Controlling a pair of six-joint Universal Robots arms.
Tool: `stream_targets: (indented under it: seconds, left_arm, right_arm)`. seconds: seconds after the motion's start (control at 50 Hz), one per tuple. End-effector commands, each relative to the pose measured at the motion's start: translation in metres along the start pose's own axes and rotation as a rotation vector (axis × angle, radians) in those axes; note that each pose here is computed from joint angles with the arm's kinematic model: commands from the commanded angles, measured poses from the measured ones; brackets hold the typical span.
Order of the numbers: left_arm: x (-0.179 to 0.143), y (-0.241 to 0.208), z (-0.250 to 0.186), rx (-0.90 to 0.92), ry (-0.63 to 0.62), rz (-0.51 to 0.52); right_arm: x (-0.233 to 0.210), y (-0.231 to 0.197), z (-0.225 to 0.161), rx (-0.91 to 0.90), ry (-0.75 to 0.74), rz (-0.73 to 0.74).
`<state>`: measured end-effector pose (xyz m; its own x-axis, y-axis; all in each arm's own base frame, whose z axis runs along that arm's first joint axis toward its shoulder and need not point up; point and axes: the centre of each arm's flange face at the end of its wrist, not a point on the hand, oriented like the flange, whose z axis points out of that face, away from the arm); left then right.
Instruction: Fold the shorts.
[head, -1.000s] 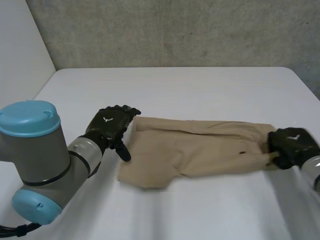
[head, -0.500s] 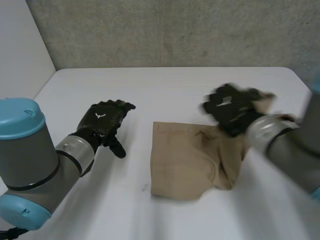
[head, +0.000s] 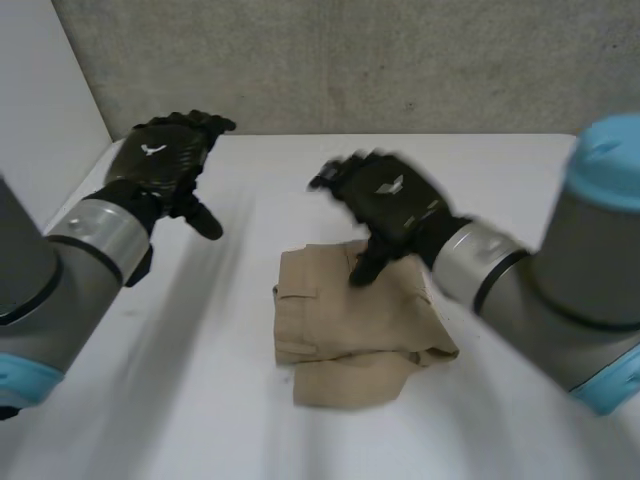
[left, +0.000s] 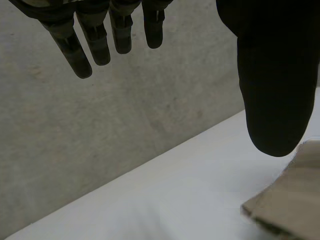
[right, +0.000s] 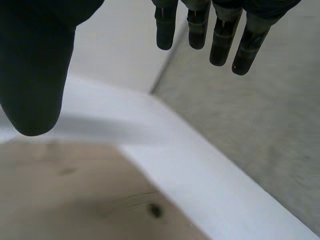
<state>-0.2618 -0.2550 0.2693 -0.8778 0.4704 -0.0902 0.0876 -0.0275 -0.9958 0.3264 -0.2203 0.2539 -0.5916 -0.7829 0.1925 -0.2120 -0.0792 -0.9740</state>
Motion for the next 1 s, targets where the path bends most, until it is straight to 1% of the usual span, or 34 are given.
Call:
stream_targets:
  seconds: [0.02, 0.06, 0.08, 0.1, 0.16, 0.26, 0.3, 0.4, 0.54, 0.7, 0.88, 0.96, 1.0]
  left_arm:
    - [0.056, 0.020, 0.018, -0.051, 0.136, -0.101]
    - [0.065, 0.027, 0.022, -0.075, 0.140, -0.107]
    - [0.068, 0.032, 0.024, -0.090, 0.138, -0.108]
    - [0.076, 0.043, 0.028, -0.125, 0.133, -0.105]
    - [0.085, 0.058, 0.032, -0.175, 0.119, -0.095]
    - [0.088, 0.091, 0.040, -0.268, 0.060, -0.066]
    - [0.089, 0.099, 0.039, -0.292, 0.056, -0.057]
    - [0.096, 0.122, 0.023, -0.405, 0.075, -0.036]
    - [0.104, 0.141, -0.009, -0.516, 0.105, -0.013]
    - [0.106, 0.135, -0.031, -0.522, 0.128, -0.006]
    - [0.096, 0.126, -0.016, -0.457, 0.079, -0.008]
    - [0.092, 0.117, -0.008, -0.431, 0.062, -0.015]
    - [0.092, 0.106, -0.004, -0.395, 0.060, -0.022]
  right_arm:
    - [0.039, 0.009, -0.001, -0.033, 0.112, 0.178]
    - [0.039, 0.019, 0.001, -0.078, 0.118, 0.186]
    - [0.040, 0.030, 0.002, -0.129, 0.128, 0.197]
    - [0.040, 0.036, 0.003, -0.155, 0.133, 0.200]
    - [0.045, 0.057, 0.010, -0.236, 0.162, 0.212]
    - [0.046, 0.086, 0.020, -0.316, 0.177, 0.230]
    - [0.044, 0.096, 0.021, -0.345, 0.171, 0.238]
    - [0.039, 0.107, 0.016, -0.402, 0.153, 0.230]
    - [0.038, 0.117, -0.003, -0.465, 0.156, 0.162]
    - [0.034, 0.130, -0.019, -0.467, 0.159, 0.104]
    - [0.036, 0.131, -0.020, -0.416, 0.178, 0.054]
    - [0.039, 0.125, -0.017, -0.392, 0.185, 0.043]
    - [0.042, 0.112, -0.016, -0.354, 0.198, 0.029]
